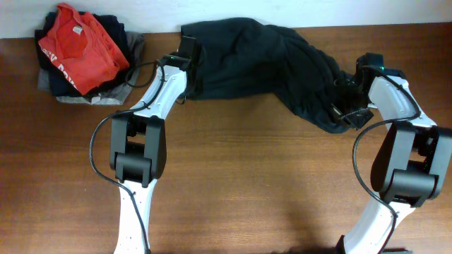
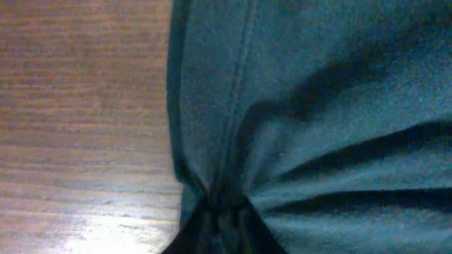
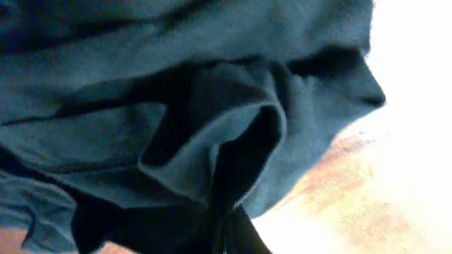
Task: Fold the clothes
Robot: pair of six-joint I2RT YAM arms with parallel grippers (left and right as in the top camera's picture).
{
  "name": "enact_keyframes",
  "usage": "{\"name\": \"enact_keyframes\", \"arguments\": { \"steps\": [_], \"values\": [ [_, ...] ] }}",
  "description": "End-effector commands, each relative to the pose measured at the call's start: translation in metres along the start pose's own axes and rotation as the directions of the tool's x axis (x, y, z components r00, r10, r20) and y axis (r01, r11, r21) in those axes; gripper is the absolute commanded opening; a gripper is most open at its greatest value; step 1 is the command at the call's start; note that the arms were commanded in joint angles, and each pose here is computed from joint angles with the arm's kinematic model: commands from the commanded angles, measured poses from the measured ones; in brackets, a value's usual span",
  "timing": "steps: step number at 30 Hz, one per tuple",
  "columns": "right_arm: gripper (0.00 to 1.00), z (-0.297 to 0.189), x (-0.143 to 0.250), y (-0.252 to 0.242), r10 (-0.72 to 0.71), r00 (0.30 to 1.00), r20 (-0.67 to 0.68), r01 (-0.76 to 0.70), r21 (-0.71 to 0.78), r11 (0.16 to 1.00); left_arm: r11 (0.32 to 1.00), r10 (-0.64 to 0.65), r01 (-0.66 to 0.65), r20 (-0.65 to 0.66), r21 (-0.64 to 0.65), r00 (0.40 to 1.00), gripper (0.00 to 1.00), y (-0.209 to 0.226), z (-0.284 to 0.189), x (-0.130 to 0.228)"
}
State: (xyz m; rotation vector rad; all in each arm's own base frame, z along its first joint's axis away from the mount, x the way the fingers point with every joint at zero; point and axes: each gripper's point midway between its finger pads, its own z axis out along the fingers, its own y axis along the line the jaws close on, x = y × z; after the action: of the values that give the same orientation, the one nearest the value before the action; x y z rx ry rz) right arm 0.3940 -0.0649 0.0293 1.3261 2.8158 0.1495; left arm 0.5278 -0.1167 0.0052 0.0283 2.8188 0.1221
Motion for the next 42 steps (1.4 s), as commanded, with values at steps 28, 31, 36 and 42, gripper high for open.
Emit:
{"name": "enact_keyframes", "arguments": {
  "steps": [28,31,36,42],
  "values": [
    [0.04,-0.097,0.027,-0.123,0.115,0.993,-0.019,-0.097,0.407,0.908,0.972,-0.087,-0.004,-0.378,-0.234,0.922,0.01,0.083,-0.049,0.067],
    [0.04,-0.107,0.026,-0.143,0.177,0.984,-0.022,-0.152,0.412,0.898,0.968,-0.11,-0.003,-0.435,-0.25,0.894,0.01,0.098,-0.059,0.078],
    [0.04,-0.121,0.026,-0.169,0.229,0.973,-0.028,-0.198,0.408,0.891,0.963,-0.139,-0.006,-0.517,-0.27,0.845,0.01,0.117,-0.071,0.097],
    [0.04,-0.123,0.03,-0.175,0.246,0.968,-0.042,-0.206,0.42,0.884,0.963,-0.145,-0.008,-0.541,-0.27,0.829,0.01,0.121,-0.074,0.103]
  ]
}}
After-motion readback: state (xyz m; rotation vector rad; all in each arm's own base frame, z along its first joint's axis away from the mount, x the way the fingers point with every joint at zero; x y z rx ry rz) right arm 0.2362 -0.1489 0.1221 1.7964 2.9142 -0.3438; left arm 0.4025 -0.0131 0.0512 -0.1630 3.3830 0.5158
